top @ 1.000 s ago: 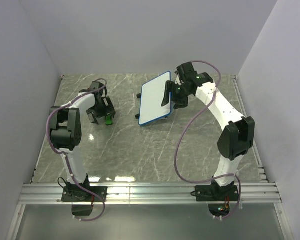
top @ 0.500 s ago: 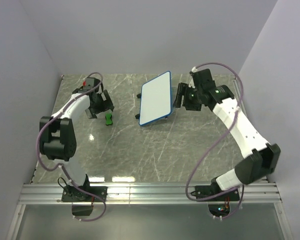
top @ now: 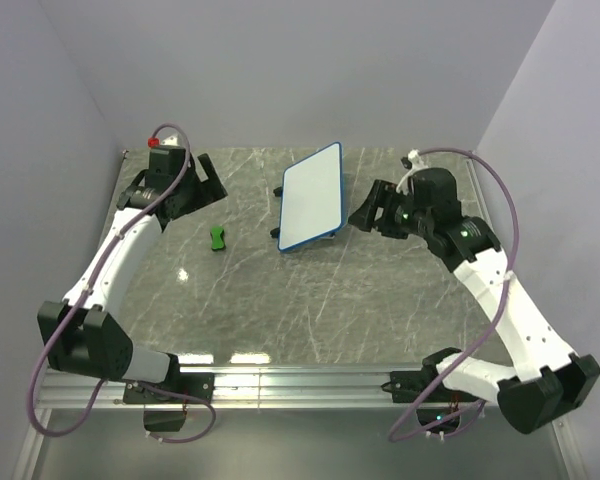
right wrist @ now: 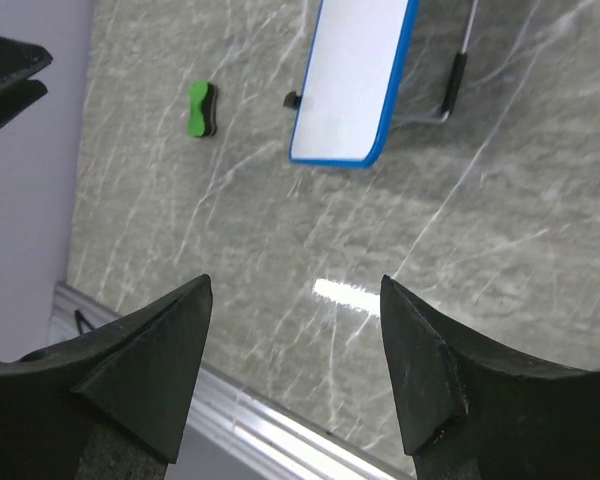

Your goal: Erase the whiteboard

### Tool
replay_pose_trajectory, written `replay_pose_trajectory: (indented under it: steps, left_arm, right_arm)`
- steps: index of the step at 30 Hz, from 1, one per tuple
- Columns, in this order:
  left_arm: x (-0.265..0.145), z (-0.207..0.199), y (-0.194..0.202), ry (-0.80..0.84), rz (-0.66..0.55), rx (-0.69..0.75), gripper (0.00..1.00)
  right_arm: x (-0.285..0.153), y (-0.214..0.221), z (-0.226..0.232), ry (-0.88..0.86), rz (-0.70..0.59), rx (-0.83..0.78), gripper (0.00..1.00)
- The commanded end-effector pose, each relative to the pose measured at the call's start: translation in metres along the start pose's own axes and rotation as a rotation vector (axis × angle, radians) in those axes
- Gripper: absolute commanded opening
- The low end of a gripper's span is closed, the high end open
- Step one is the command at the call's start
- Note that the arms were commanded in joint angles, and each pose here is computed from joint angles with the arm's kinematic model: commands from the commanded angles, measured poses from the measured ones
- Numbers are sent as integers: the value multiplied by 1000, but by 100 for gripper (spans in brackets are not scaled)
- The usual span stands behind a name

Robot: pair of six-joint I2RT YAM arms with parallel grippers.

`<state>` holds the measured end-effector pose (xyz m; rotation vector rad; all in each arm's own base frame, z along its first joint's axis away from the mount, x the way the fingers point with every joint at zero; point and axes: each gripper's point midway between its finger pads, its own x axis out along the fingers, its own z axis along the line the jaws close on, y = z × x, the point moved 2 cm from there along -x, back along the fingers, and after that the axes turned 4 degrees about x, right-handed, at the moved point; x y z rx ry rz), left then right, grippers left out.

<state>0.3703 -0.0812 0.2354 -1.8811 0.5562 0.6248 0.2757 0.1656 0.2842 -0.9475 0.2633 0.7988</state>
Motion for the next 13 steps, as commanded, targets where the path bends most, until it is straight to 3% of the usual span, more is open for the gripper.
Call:
replay_pose_trajectory:
  steps: [1, 10, 13]
  left_arm:
    - [-19, -11, -10, 3, -39, -17, 99]
    - [-59, -42, -20, -60, -49, 66, 100]
    - [-70, -46, -16, -74, -2, 66, 100]
  right_arm:
    - [-28, 7, 12, -76, -27, 35, 75]
    - [-63, 66, -10, -132, -10, 56, 75]
    - [-70, 78, -14, -142, -11, 73, 75]
